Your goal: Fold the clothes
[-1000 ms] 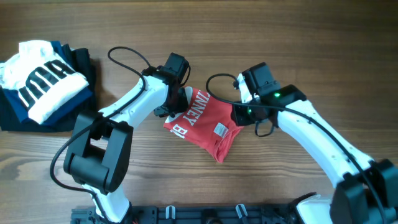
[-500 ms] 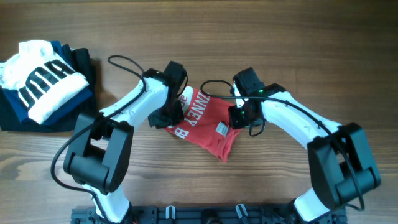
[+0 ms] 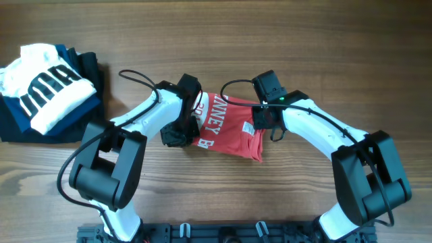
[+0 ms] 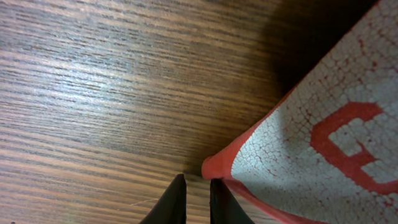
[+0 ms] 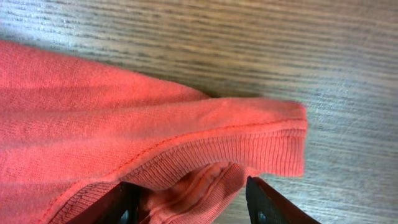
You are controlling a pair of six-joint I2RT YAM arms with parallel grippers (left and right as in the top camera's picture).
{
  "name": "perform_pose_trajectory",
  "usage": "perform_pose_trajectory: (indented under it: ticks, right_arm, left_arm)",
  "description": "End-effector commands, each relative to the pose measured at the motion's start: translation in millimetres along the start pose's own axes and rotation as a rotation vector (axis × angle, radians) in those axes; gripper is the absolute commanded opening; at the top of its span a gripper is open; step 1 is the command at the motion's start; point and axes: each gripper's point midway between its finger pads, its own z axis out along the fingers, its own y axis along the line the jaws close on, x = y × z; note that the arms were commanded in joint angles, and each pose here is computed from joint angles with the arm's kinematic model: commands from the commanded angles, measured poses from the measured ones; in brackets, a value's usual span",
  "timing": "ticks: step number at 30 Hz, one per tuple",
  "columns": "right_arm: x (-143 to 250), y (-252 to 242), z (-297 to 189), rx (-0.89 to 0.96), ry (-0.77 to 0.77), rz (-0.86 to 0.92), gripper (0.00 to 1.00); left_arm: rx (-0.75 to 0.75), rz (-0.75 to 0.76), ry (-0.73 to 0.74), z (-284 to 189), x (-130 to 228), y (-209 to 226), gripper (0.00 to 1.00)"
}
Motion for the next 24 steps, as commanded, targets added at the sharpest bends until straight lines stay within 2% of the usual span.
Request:
perform_pose_trajectory:
  ticks: [1, 4, 8, 10, 13, 18, 20, 23, 24]
  right_arm:
    - [5, -12, 8, 0.066, 0.018, -0.053, 0.55]
    - [7, -18, 0, 0.094, 0.024, -0.018, 0.53]
    - [-7, -16, -33, 0.055, -0.062, 0.054, 0.56]
    - [-16, -6, -59, -0.029, -0.124, 0.059, 0.59]
    - [-17, 7, -88, -0.140, -0.162, 0.056, 0.59]
    - [6, 34, -108, -0.327, -0.076, 0.088, 0.57]
    - [19, 38, -105, -0.352, -0.010, 0.113, 0.47]
    - [34, 37, -98, -0.343, 0.062, 0.144, 0.24]
    - [37, 37, -94, -0.337, 0.077, 0.144, 0.23]
  left_arm:
    - [0.010, 0.002, -0.012, -8, 4, 1, 0.13]
    - [0.055, 0.054, -0.089, -31, -3, -5, 0.13]
    - [0.106, 0.128, -0.313, -70, -34, -15, 0.17]
    - [0.121, 0.123, -0.466, -92, -60, -19, 0.25]
    - [0.197, 0.131, -0.618, -116, -89, -35, 0.39]
    - [0.340, 0.194, -0.771, -137, -123, -73, 0.50]
    - [0.374, 0.202, -0.797, -135, -134, -84, 0.53]
    - [0.420, 0.221, -0.796, -123, -143, -99, 0.55]
    - [0.438, 0.231, -0.785, -118, -144, -104, 0.55]
